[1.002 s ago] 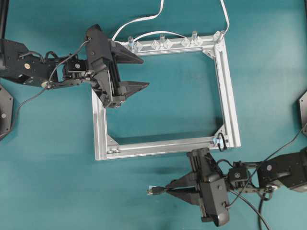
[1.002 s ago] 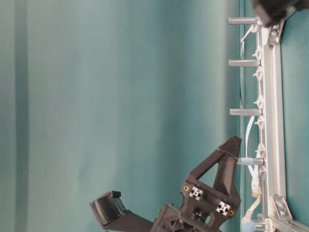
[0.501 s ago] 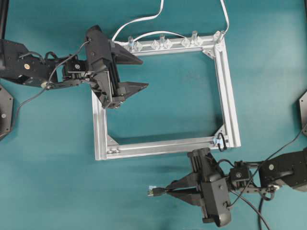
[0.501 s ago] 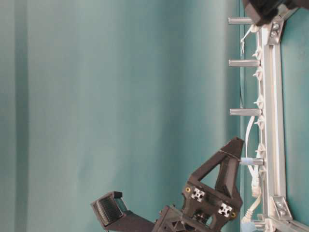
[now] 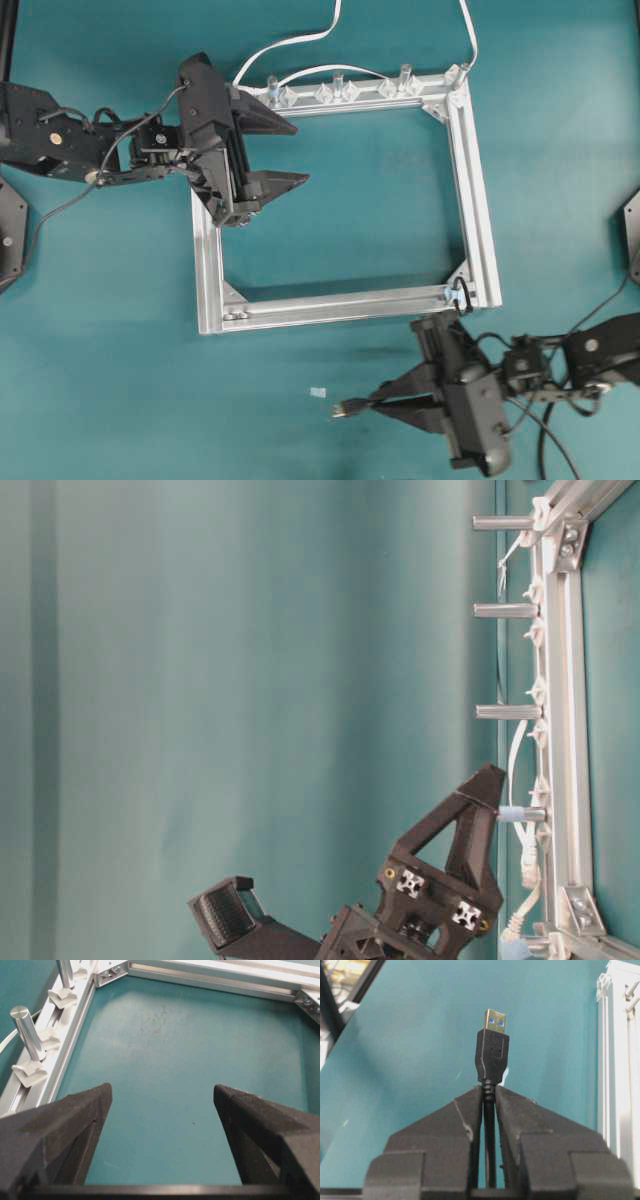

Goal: Insert the wire through the string loop located on the right side.
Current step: 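Lift the USB cable with the right gripper and carry it rightward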

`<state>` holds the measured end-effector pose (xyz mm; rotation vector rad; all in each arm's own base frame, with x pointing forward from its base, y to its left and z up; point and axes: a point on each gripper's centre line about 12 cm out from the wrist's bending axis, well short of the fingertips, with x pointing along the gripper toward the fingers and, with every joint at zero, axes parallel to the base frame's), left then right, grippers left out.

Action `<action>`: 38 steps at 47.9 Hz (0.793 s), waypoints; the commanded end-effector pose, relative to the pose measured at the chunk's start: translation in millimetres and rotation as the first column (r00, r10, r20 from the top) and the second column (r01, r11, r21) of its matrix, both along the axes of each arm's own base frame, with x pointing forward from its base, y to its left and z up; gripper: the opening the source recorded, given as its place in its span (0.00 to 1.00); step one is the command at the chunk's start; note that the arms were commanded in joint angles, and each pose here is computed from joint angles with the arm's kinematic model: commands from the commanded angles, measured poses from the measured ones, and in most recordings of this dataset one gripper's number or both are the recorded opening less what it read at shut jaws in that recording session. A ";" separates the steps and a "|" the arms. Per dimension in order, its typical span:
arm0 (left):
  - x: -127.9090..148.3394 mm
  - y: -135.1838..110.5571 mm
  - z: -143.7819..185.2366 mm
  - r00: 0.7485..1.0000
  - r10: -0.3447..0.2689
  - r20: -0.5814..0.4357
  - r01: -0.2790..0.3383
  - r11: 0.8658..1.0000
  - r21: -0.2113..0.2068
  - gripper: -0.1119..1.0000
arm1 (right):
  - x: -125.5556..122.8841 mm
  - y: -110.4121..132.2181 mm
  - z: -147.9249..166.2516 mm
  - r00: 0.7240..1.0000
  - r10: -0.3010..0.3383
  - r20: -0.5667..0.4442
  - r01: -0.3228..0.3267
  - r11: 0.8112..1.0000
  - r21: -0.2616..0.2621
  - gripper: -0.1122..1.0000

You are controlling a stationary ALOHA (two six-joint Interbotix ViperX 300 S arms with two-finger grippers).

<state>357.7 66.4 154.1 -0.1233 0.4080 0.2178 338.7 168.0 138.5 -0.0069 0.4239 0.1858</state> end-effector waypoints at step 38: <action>1.4 -0.4 12.2 0.999 -0.002 0.037 0.002 1.000 0.004 0.90 | -78.9 2.3 22.0 0.983 0.170 -0.068 -0.167 0.985 0.045 0.20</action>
